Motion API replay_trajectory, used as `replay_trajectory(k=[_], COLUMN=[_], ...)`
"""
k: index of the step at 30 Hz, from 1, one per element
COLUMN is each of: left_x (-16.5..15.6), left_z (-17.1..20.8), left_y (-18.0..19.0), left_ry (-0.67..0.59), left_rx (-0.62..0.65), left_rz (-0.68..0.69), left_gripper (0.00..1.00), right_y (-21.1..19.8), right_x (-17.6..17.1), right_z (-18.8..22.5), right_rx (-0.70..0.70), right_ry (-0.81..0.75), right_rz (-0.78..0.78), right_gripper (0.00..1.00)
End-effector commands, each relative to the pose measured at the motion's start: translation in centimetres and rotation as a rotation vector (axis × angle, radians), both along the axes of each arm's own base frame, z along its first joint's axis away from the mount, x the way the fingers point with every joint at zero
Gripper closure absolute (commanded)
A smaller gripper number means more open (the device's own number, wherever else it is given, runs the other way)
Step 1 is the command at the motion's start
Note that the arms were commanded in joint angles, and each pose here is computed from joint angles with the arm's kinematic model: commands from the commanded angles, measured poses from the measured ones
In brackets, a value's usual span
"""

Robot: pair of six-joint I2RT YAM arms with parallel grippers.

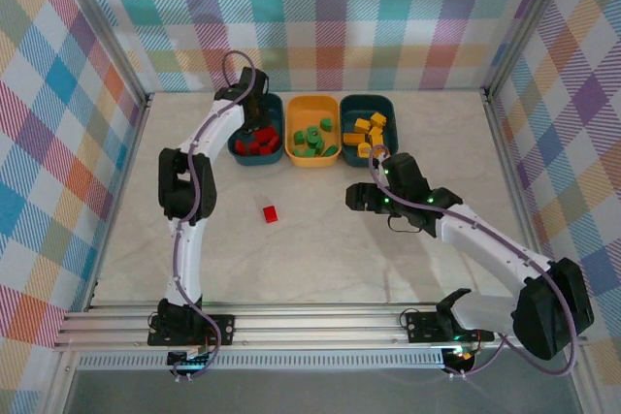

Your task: Sort the legos into containers by color

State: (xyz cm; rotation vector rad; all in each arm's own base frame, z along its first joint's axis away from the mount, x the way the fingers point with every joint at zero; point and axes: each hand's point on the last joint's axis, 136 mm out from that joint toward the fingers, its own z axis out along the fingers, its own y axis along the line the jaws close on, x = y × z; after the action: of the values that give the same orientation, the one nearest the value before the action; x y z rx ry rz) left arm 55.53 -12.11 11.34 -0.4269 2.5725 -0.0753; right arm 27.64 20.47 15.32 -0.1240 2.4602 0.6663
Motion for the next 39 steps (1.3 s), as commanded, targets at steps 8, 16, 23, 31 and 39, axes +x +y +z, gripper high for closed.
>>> replay_trajectory(k=[8, 16, 23, 31, 39], left_x=[-3.6, -17.2, -23.8, -24.7, -22.8], left_z=[6.2, -1.6, -8.3, -10.0, -8.4], left_y=[-0.7, -5.0, -6.5, -6.0, -6.5], left_ry=[-0.035, 0.137, 0.317, 0.337, 0.271], left_rx=[-0.072, -0.106, -0.074, -0.021, -0.005], left_rz=[-0.046, -0.055, -0.077, -0.075, -0.106], left_gripper=[0.26, 0.22, 0.27, 0.35, 0.77], right_y=[-0.4, 0.5, 1.1, 0.8, 1.0], right_x=[-0.4, -0.1, 0.0, -0.4, -0.2], right_z=[2.3, 1.6, 0.0, -1.7, -1.2], right_rx=[0.005, 0.027, 0.022, 0.022, 0.02], right_ry=[-0.049, -0.028, 0.011, 0.048, 0.043], right_rz=[-0.001, 0.019, 0.036, 0.016, 0.023], right_gripper=[0.24, 0.24, 0.24, 0.24, 0.25])
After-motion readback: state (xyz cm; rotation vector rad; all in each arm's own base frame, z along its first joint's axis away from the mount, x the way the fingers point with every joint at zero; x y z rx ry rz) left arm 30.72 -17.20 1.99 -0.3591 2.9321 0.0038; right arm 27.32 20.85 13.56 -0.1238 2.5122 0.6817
